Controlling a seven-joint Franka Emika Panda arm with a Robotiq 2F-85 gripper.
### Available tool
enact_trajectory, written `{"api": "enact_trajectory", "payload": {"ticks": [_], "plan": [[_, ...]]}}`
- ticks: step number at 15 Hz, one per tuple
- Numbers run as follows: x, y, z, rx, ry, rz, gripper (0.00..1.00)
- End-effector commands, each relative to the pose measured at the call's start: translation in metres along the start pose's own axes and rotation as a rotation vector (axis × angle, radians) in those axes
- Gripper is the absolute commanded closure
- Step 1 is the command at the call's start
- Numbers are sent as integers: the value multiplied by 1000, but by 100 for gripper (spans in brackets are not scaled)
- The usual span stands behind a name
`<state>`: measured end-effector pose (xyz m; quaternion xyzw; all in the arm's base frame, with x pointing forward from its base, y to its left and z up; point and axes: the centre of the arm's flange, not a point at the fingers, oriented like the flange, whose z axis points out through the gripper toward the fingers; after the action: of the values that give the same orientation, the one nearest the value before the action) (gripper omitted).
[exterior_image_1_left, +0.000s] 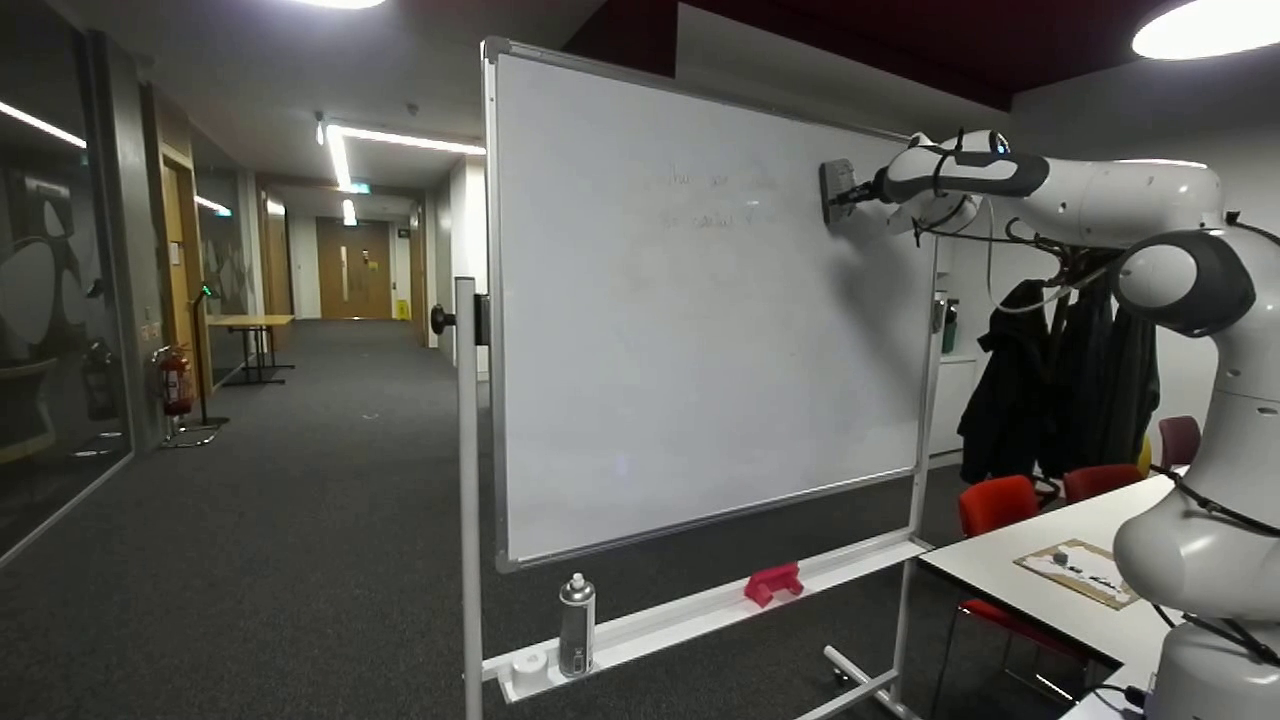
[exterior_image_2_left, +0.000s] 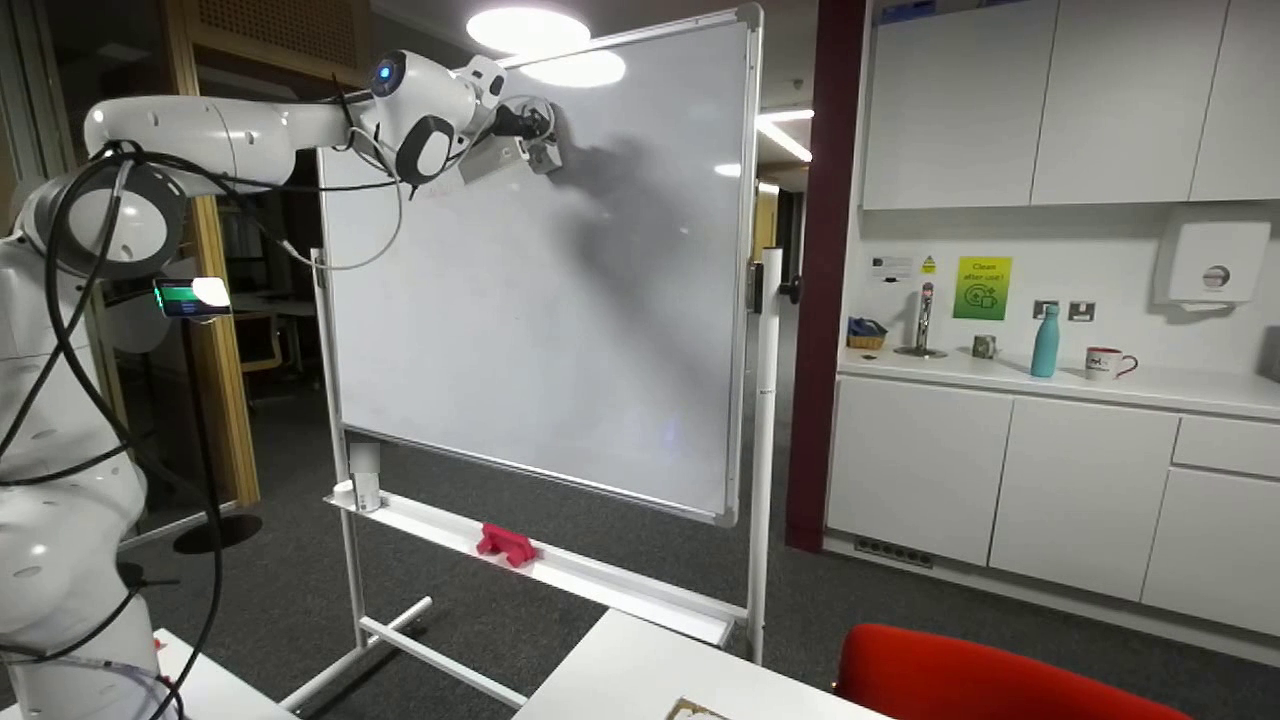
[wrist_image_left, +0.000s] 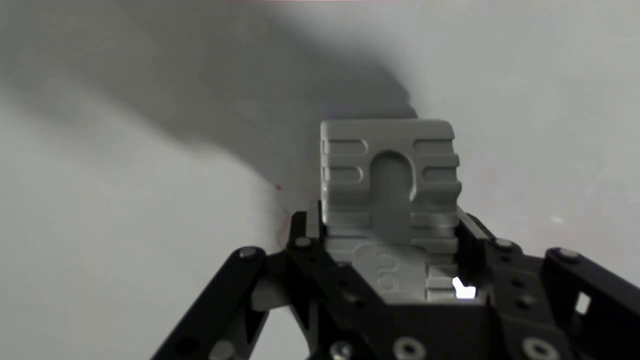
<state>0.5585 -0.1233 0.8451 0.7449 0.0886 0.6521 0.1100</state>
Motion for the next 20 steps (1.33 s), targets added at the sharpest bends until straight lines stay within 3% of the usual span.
{"api": "enact_trajectory", "payload": {"ticks": [1, 5, 20], "plan": [[4, 42, 19, -20, 1, 38, 65], [5, 43, 25, -14, -8, 37, 65], [27, -60, 45, 91, -33, -204, 65]]}}
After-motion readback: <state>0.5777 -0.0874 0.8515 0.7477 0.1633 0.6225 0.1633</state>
